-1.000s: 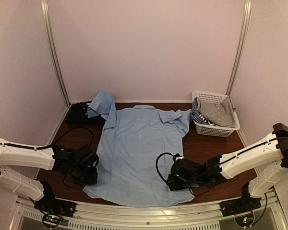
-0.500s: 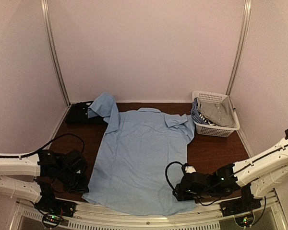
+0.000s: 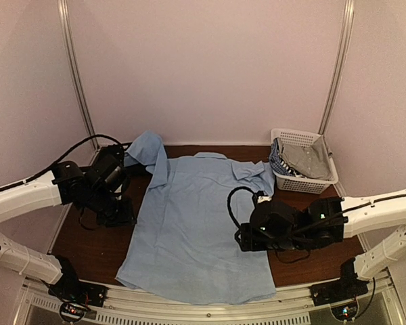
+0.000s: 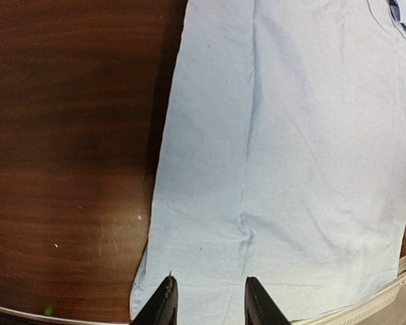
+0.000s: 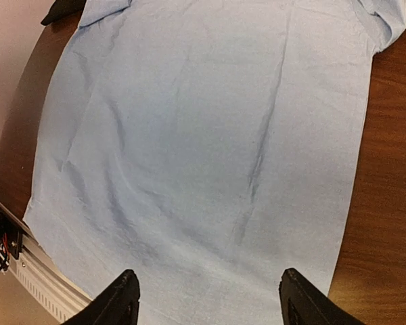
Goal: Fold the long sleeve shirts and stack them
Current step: Flatten out the crumpled shirt at the center of the board, then pick up the flattened shirt from the center of the board.
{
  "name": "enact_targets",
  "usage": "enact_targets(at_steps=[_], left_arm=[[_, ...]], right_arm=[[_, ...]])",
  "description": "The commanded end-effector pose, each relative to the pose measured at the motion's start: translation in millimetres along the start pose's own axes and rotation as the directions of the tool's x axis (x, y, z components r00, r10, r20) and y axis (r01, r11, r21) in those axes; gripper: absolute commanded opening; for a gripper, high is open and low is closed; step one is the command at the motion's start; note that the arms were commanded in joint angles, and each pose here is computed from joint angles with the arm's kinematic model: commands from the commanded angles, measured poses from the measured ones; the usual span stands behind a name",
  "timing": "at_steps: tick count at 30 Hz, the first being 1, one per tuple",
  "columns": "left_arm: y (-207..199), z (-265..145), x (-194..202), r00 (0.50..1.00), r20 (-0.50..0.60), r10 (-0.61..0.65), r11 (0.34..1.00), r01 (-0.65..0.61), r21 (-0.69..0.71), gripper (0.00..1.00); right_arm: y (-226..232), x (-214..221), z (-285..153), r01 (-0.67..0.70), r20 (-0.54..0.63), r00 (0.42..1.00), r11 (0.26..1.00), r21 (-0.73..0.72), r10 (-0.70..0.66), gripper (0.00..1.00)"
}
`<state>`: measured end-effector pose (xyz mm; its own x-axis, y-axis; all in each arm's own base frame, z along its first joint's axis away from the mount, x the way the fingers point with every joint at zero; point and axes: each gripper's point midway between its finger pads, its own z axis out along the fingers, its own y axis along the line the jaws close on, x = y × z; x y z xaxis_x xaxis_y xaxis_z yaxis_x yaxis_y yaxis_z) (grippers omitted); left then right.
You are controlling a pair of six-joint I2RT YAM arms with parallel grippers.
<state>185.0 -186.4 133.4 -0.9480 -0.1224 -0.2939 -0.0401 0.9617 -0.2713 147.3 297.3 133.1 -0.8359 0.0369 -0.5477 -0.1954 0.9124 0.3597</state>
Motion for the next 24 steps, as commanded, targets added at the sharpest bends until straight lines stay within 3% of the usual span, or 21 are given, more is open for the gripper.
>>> enact_targets(at_steps=[1, 10, 16, 24], left_arm=[[-4, -4, -52, 0.994, 0.089, 0.059, 0.998, -0.059, 0.000, 0.36], [-1, 15, -164, 0.977, 0.202, 0.062, 0.996, -0.074, 0.051, 0.44], [31, 42, -247, 0.963, 0.270, -0.007, 0.997, -0.013, 0.072, 0.47], [22, 57, -336, 0.920, 0.391, 0.016, 0.998, -0.041, 0.057, 0.51]], right_arm=[[-2, -39, -5, 0.074, 0.071, 0.995, 0.997, 0.039, -0.076, 0.73], [6, -112, 19, 0.108, 0.145, 0.984, 0.994, 0.004, -0.107, 0.75], [3, -160, 51, 0.132, 0.178, 0.975, 0.991, 0.008, -0.132, 0.75], [2, -207, 96, 0.176, 0.177, 0.968, 0.984, 0.031, -0.179, 0.76]])
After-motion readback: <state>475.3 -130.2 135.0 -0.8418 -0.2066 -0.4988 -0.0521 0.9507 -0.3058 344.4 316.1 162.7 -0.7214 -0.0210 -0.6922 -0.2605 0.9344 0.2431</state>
